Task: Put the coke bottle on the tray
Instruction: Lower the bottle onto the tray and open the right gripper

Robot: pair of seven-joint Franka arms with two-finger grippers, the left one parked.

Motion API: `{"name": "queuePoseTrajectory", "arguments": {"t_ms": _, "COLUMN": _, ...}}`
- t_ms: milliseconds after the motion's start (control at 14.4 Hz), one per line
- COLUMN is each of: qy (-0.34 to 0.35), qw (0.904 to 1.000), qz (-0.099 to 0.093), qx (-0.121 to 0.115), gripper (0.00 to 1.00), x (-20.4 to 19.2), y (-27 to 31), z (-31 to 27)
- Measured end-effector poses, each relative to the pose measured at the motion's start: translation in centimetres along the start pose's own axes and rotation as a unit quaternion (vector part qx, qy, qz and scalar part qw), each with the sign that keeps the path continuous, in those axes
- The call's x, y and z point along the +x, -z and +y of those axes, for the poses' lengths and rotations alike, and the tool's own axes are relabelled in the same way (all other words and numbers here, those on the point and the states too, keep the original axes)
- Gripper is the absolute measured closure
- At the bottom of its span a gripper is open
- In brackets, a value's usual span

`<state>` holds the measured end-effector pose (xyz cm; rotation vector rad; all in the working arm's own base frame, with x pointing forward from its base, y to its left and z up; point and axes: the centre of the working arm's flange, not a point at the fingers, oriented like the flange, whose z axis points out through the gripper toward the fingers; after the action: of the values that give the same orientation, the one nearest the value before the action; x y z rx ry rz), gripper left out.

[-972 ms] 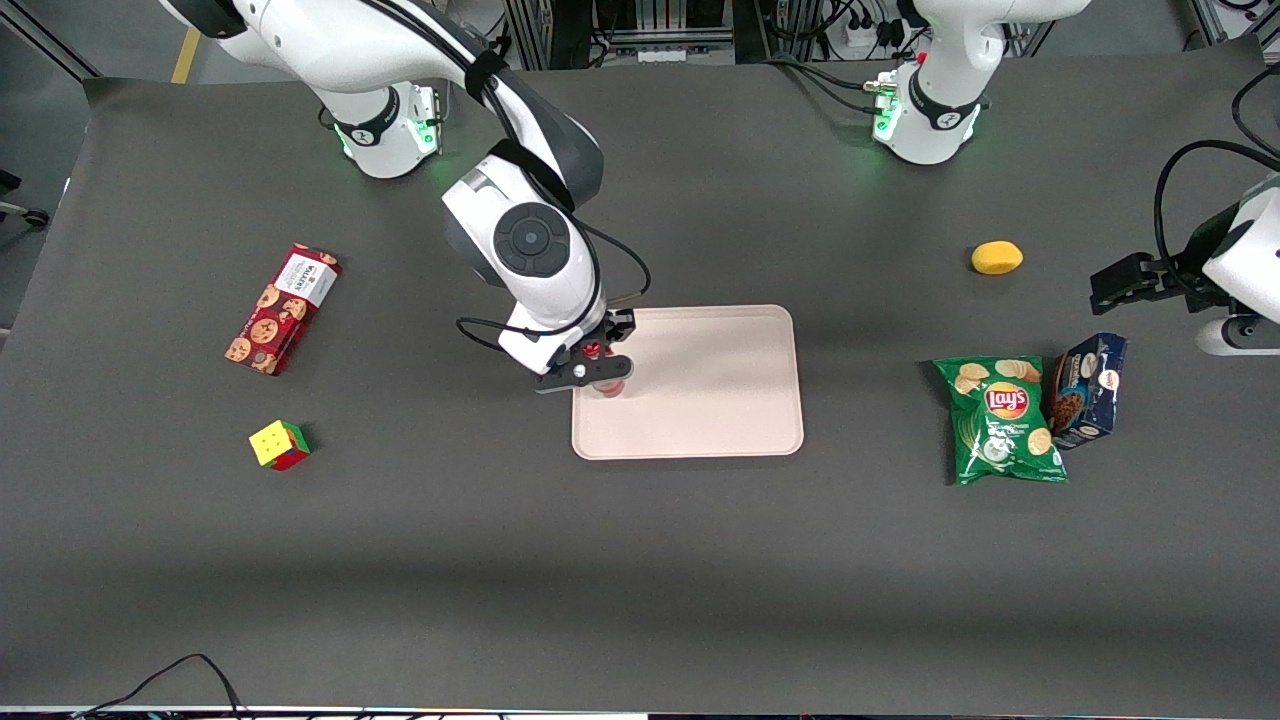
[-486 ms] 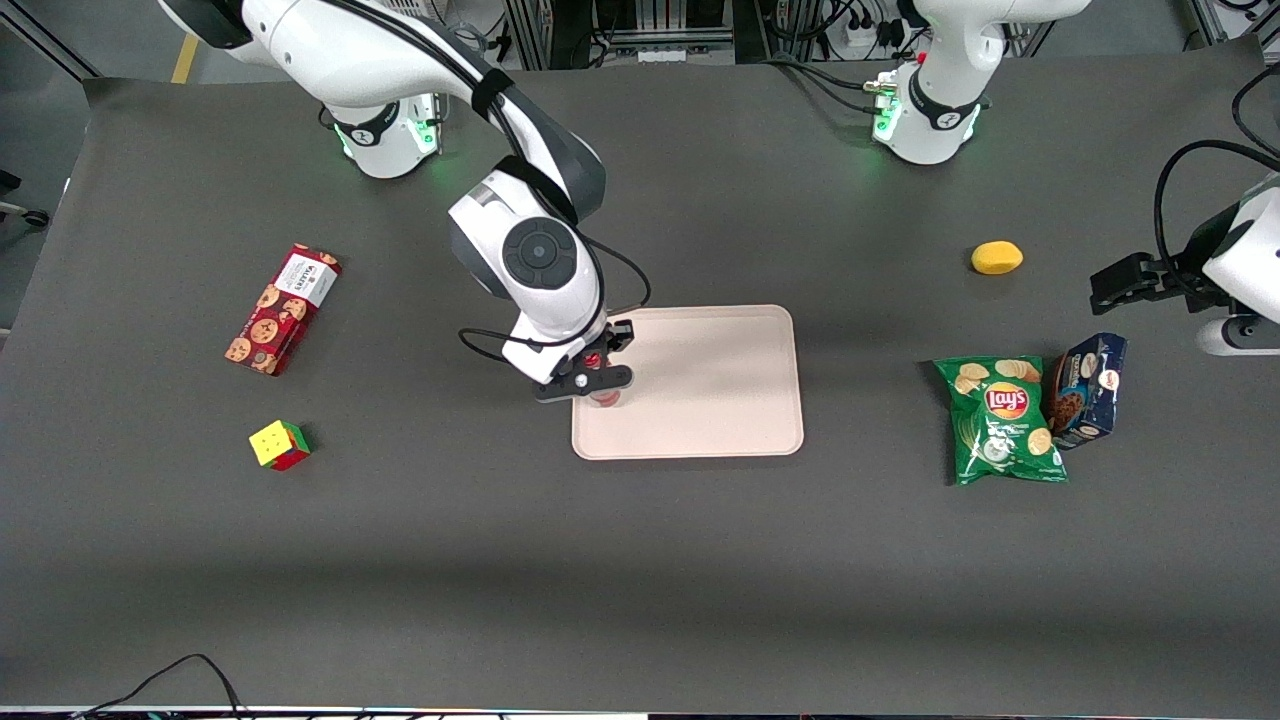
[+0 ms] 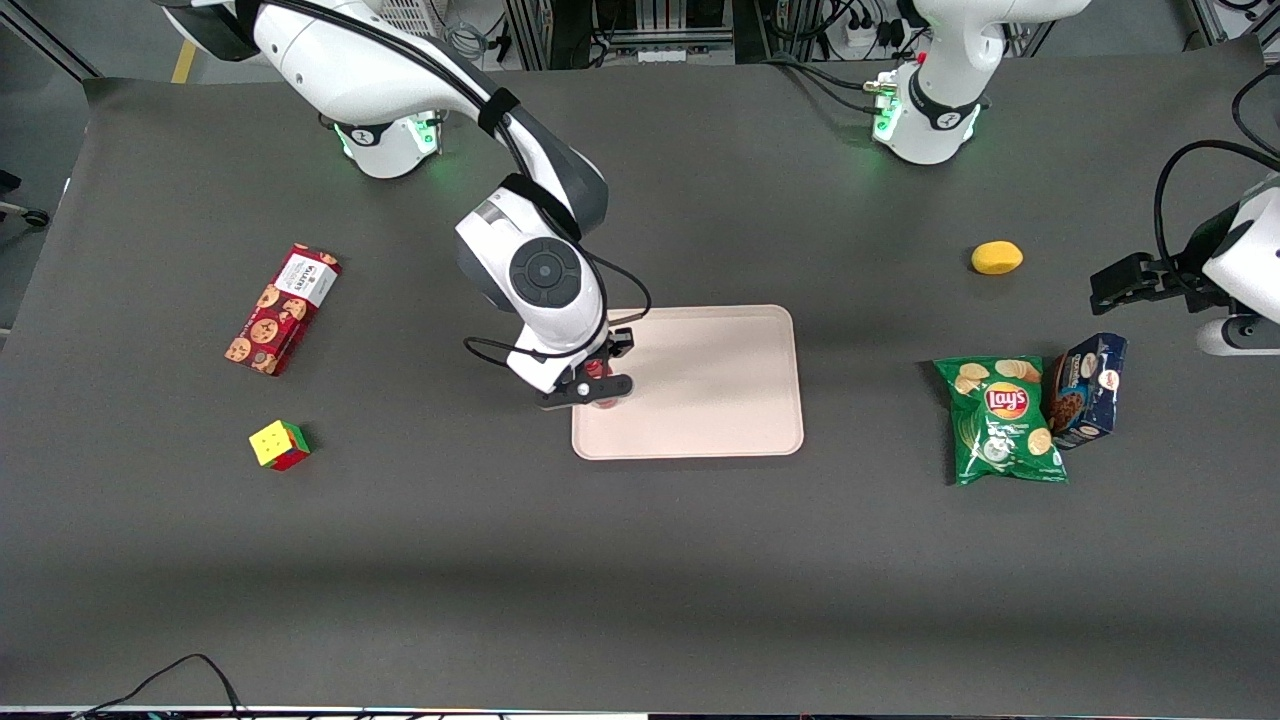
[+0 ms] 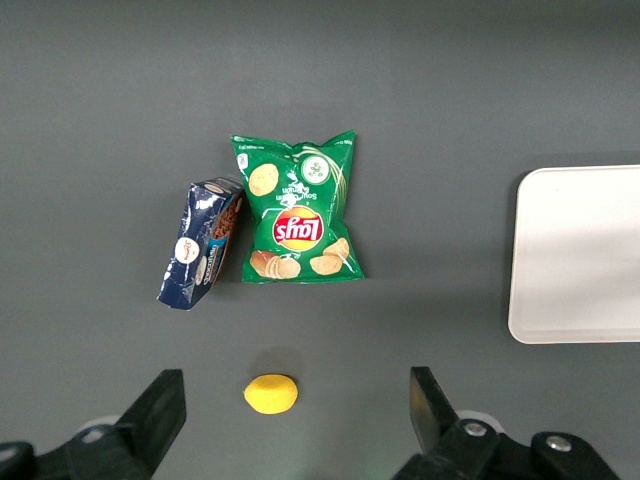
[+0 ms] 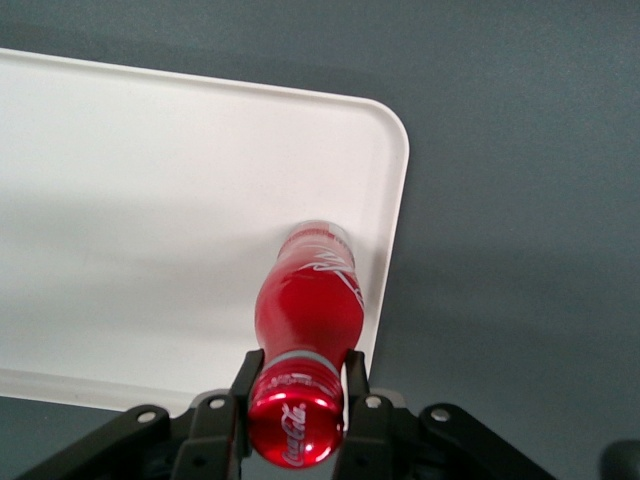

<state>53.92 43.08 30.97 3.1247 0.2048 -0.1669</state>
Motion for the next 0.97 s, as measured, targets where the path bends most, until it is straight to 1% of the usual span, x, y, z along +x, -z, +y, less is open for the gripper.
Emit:
{"name": "queuePoseTrajectory", "arguments": {"t_ms": 347, "qy": 0.0, "qw": 1.0, "qz": 0.002, "qx": 0.001, "gripper": 0.63, "x": 0.1, "y": 0.3, "z": 0.0}}
{"name": "queuePoseTrajectory", "arguments": {"t_ms": 556, "qy": -0.003, "qw": 1.0, "qz": 0.008, "qx": 0.005, "gripper": 0.37, "x": 0.4, "y": 0.9, "z": 0.0}}
{"name": "queuePoseTrajectory", "arguments": {"t_ms": 625, "qy": -0.003, "qw": 0.9999, "qz": 0.01, "qx": 0.006, "gripper": 0.26, "x": 0.6, "y": 1.1, "z": 0.1}}
{"name": "queuePoseTrajectory", "arguments": {"t_ms": 694, "qy": -0.004, "qw": 0.9999, "qz": 0.012, "qx": 0.008, "gripper": 0.18, "x": 0.7, "y": 1.4, "z": 0.1}}
{"name": "queuePoseTrajectory", "arguments": {"t_ms": 764, "qy": -0.004, "qw": 0.9998, "qz": 0.016, "qx": 0.01, "gripper": 0.07, "x": 0.8, "y": 1.9, "z": 0.0}}
{"name": "queuePoseTrajectory", "arguments": {"t_ms": 833, "qy": -0.004, "qw": 0.9997, "qz": 0.022, "qx": 0.012, "gripper": 0.0, "x": 0.8, "y": 2.6, "z": 0.0}}
{"name": "queuePoseTrajectory", "arguments": {"t_ms": 972, "qy": -0.004, "qw": 0.9995, "qz": 0.029, "qx": 0.012, "gripper": 0.0, "x": 0.5, "y": 4.8, "z": 0.1}}
